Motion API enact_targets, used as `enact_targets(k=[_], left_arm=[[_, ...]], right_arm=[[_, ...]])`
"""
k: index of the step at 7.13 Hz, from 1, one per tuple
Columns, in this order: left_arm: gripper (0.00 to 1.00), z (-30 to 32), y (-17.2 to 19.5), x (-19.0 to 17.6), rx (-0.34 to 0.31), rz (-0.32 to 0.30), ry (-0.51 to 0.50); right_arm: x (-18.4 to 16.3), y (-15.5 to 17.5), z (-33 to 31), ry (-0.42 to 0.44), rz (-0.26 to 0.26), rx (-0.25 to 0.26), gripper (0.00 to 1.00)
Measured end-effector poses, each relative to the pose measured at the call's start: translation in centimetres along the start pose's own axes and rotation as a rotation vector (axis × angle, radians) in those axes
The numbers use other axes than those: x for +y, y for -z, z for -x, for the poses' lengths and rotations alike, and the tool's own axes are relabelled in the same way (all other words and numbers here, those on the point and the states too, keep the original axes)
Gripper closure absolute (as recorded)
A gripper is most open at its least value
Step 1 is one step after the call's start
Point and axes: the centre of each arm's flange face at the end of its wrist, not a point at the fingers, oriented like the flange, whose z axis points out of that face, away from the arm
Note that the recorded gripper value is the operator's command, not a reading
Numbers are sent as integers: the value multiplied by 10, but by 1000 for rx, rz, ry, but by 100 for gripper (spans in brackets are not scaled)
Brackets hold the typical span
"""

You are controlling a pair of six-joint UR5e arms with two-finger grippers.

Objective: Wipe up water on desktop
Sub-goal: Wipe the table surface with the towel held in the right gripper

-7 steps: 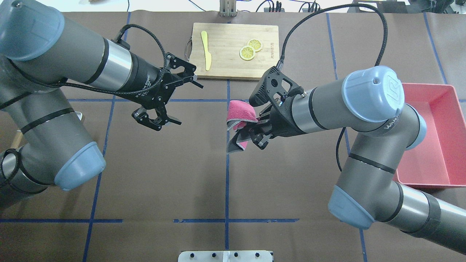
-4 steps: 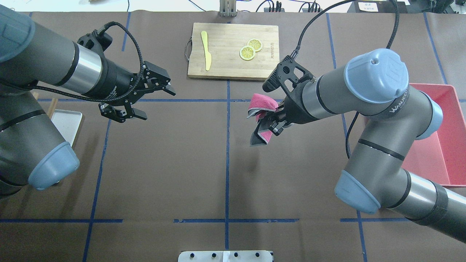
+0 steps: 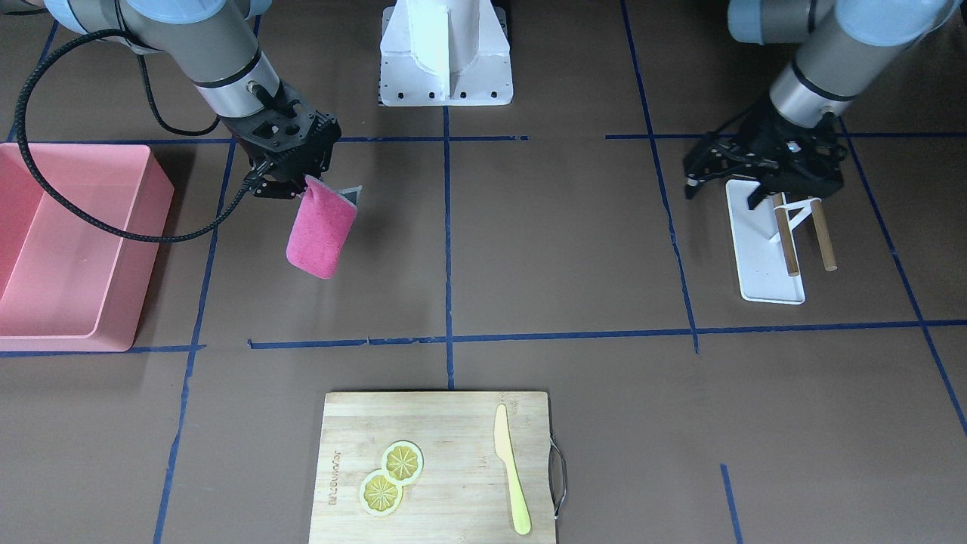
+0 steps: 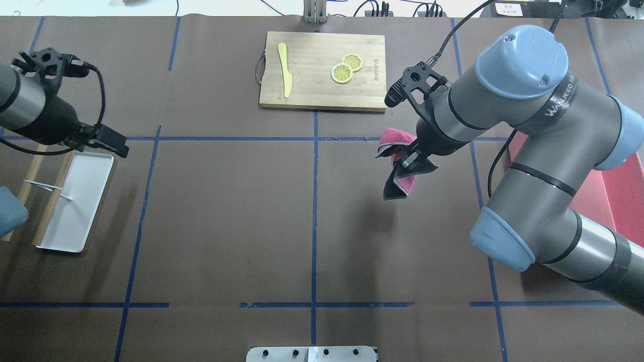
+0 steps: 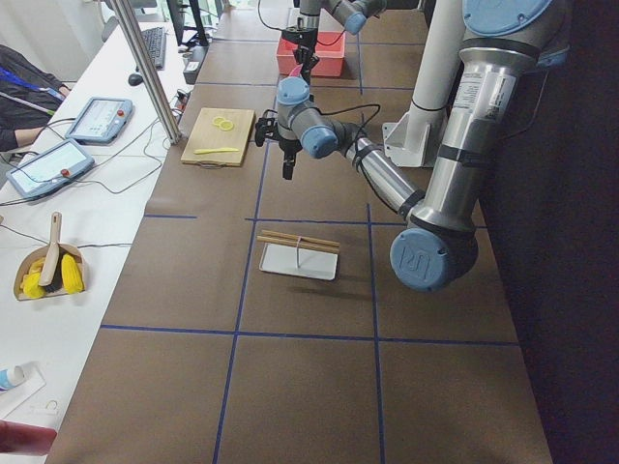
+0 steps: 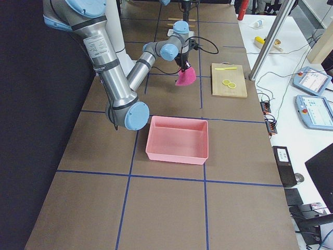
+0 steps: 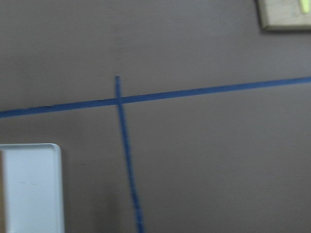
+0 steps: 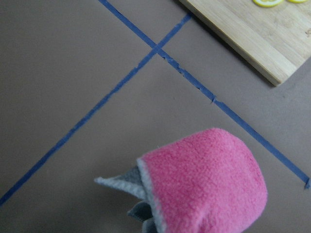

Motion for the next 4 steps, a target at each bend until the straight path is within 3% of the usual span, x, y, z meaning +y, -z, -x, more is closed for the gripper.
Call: enact_targets(k=[2,4], left_arm=[[0,103,10,24,-93,34,-108],[0,195,31,55,-152,68,-31]], right_arm=[[5,1,-7,-39,54,23,100],[6,1,-8,-45,63,27,100]])
